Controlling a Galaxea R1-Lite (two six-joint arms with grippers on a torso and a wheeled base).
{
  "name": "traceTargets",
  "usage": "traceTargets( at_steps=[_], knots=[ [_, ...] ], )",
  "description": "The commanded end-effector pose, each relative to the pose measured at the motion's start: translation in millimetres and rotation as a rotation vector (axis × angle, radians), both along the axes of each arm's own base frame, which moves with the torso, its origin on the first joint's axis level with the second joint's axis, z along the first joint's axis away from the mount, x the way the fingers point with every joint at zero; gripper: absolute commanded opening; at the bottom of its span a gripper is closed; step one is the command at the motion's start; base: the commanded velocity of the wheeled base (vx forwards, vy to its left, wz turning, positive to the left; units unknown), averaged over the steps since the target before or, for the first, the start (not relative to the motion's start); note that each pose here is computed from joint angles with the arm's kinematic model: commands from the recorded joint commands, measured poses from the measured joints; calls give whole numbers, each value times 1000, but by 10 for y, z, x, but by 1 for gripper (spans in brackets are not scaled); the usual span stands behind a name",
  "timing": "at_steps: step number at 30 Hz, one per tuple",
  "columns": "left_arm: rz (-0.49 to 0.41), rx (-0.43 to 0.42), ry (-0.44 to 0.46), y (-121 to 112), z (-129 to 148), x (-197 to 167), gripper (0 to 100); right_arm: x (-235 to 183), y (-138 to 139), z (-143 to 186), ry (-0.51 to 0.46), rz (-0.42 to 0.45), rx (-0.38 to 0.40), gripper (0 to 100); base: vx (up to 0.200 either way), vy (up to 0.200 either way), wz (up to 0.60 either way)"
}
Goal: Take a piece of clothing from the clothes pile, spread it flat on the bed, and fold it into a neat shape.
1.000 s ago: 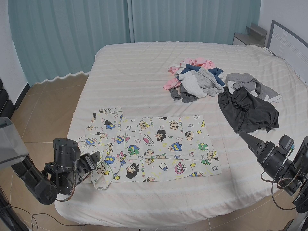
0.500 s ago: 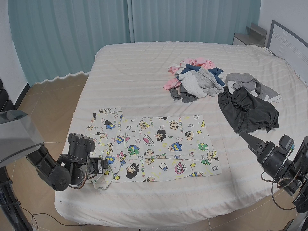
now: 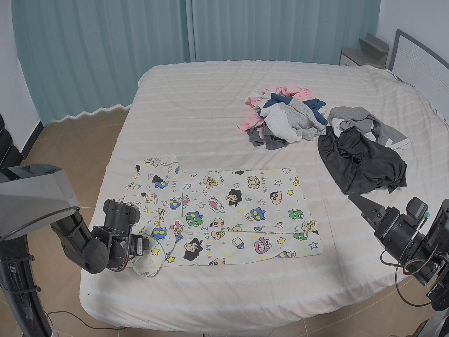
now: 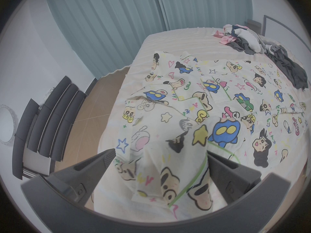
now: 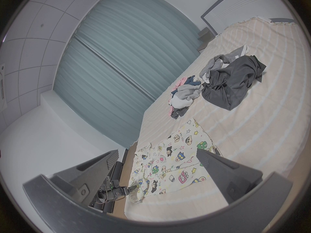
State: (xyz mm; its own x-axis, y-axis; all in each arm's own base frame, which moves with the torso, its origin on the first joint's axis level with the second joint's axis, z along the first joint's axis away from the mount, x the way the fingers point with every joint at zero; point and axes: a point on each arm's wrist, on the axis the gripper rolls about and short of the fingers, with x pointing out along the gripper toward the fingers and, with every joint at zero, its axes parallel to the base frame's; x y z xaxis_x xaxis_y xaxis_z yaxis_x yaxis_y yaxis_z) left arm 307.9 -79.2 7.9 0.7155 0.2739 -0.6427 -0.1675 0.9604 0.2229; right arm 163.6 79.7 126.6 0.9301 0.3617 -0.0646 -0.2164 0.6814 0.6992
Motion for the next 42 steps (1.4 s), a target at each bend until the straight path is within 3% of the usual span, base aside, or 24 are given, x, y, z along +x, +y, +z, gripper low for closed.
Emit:
traceTargets(
  at_steps=[1, 10, 16, 18, 19, 21, 22, 24, 25, 27, 30, 34, 38, 42],
  knots=[
    [34, 0, -11, 137, 115, -107, 100, 1, 4, -2, 1, 2, 0, 100, 0, 0, 0],
    [110, -22, 28, 383, 100, -348, 100, -30, 10, -91, 48, 24, -11, 100, 0, 0, 0],
    [129, -215, -24, 422, 109, -360, 100, 142, 358, -208, 98, 193, -31, 100, 0, 0, 0],
    [129, -215, -24, 422, 109, -360, 100, 142, 358, -208, 98, 193, -31, 100, 0, 0, 0],
    [133, -355, -45, 384, 169, -391, 100, 379, 618, -217, 84, 254, -31, 100, 0, 0, 0],
    [126, -391, -50, 368, 197, -403, 100, 417, 682, -245, 99, 280, -39, 100, 0, 0, 0],
    [89, -533, -51, 315, 305, -499, 100, 565, 911, -326, 165, 376, -65, 100, 0, 0, 0],
    [69, -596, -49, 314, 363, -558, 100, 656, 1090, -335, 184, 442, -68, 100, 0, 0, 0],
    [69, -596, -49, 314, 363, -558, 100, 656, 1090, -335, 184, 442, -68, 100, 0, 0, 0],
    [82, -630, -40, 337, 360, -598, 100, 797, 1391, -390, 206, 531, -78, 100, 0, 0, 0],
    [120, -656, -39, 376, 336, -584, 100, 983, 1593, -480, 238, 570, -94, 100, 0, 0, 0],
    [152, -741, -50, 382, 322, -553, 100, 1267, 1855, -716, 388, 576, -165, 100, 0, 0, 0],
    [137, -861, -57, 399, 364, -543, 100, 1168, 2087, -830, 441, 629, -222, 100, 0, 0, 0],
    [119, -921, 13, 413, 294, -613, 100, 1089, 2215, -1077, 483, 648, -262, 100, 0, 0, 0]
  ],
)
